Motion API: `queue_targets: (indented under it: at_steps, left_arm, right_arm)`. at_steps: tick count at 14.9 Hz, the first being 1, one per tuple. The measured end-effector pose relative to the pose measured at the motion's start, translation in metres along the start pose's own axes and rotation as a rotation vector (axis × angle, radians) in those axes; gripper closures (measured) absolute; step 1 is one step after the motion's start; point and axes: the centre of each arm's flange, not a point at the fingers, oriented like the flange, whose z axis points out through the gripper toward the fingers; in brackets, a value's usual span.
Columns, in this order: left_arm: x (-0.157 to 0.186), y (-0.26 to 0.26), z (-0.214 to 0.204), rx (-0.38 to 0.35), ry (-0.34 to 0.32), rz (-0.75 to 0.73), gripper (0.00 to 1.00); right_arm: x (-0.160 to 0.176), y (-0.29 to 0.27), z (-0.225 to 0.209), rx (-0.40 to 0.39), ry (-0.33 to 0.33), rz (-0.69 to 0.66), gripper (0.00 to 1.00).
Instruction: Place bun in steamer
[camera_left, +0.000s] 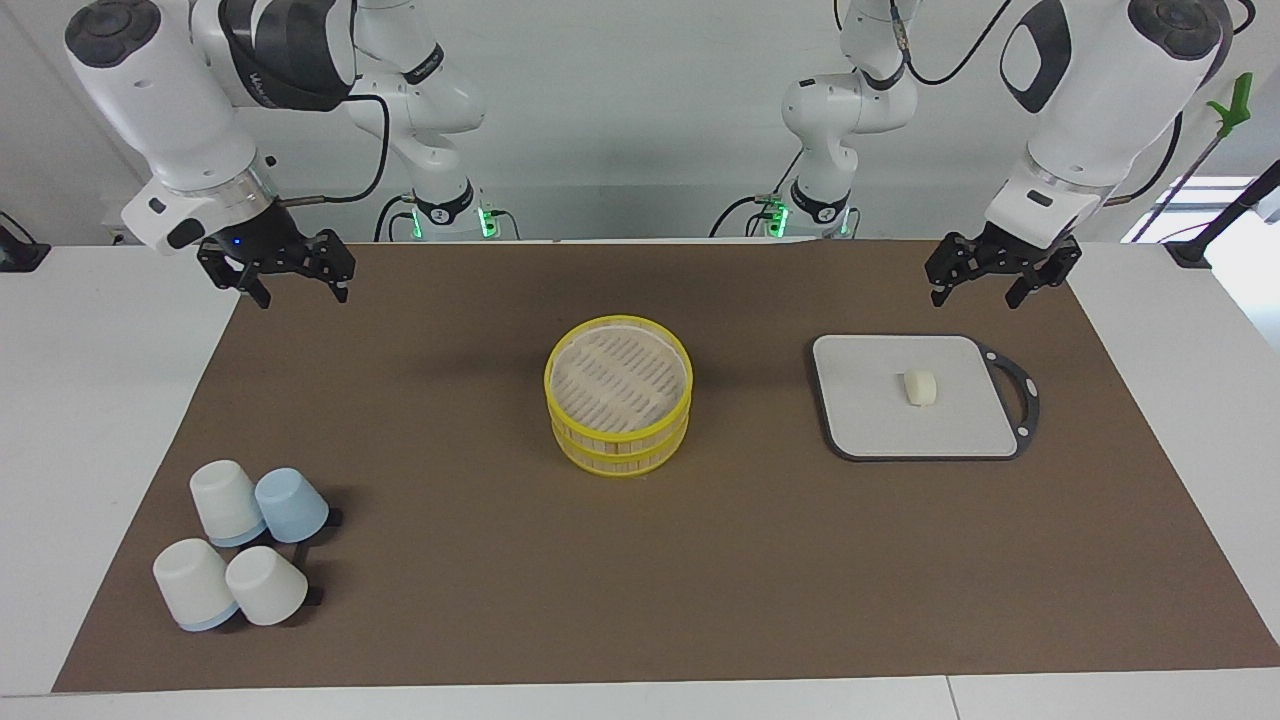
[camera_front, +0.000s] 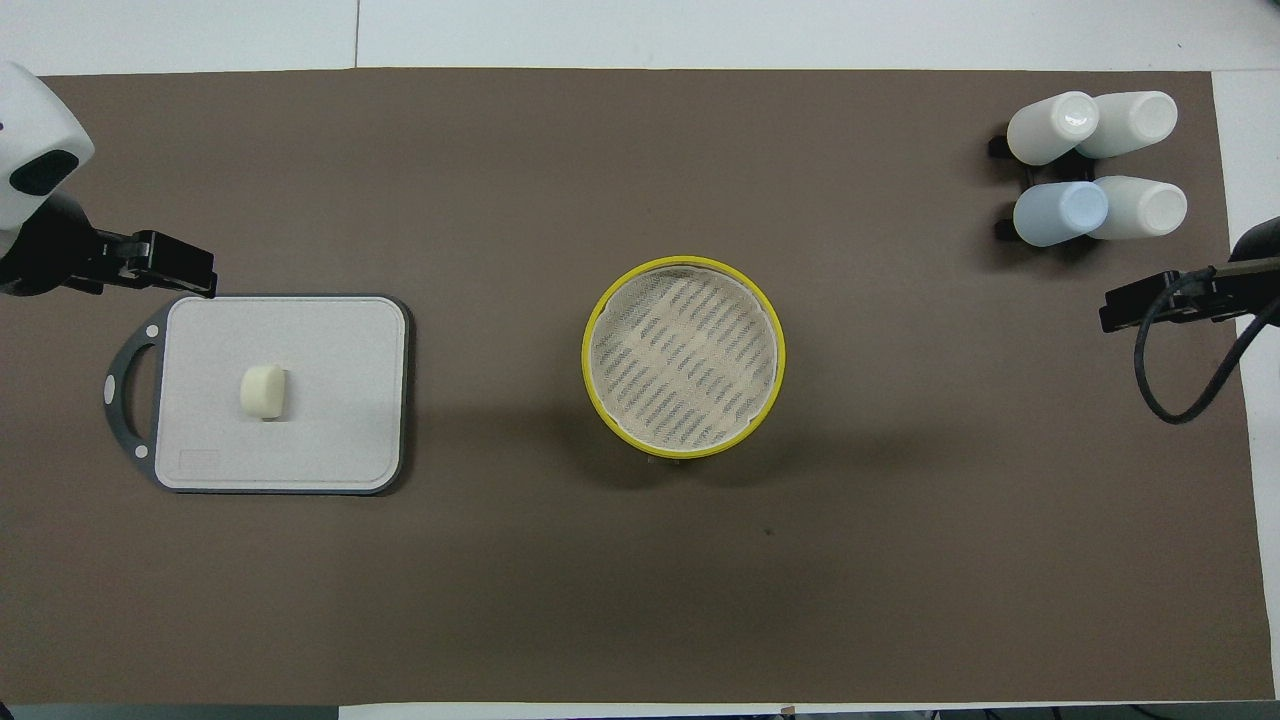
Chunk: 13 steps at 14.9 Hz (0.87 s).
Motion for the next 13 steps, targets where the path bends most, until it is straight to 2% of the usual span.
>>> queue_targets:
  at_steps: [9,13]
  left_arm:
    - [-0.008,-0.004,0.002,0.003,-0.015,-0.009,0.0]
    - [-0.015,-0.016,0.03,0.009,0.023,-0.033,0.0]
  right_arm:
    - [0.001,-0.015,0.001,0.002,-0.003,-0.006,0.0]
    - [0.013,-0.079,0.014,0.001,-0.007,0.02,0.0]
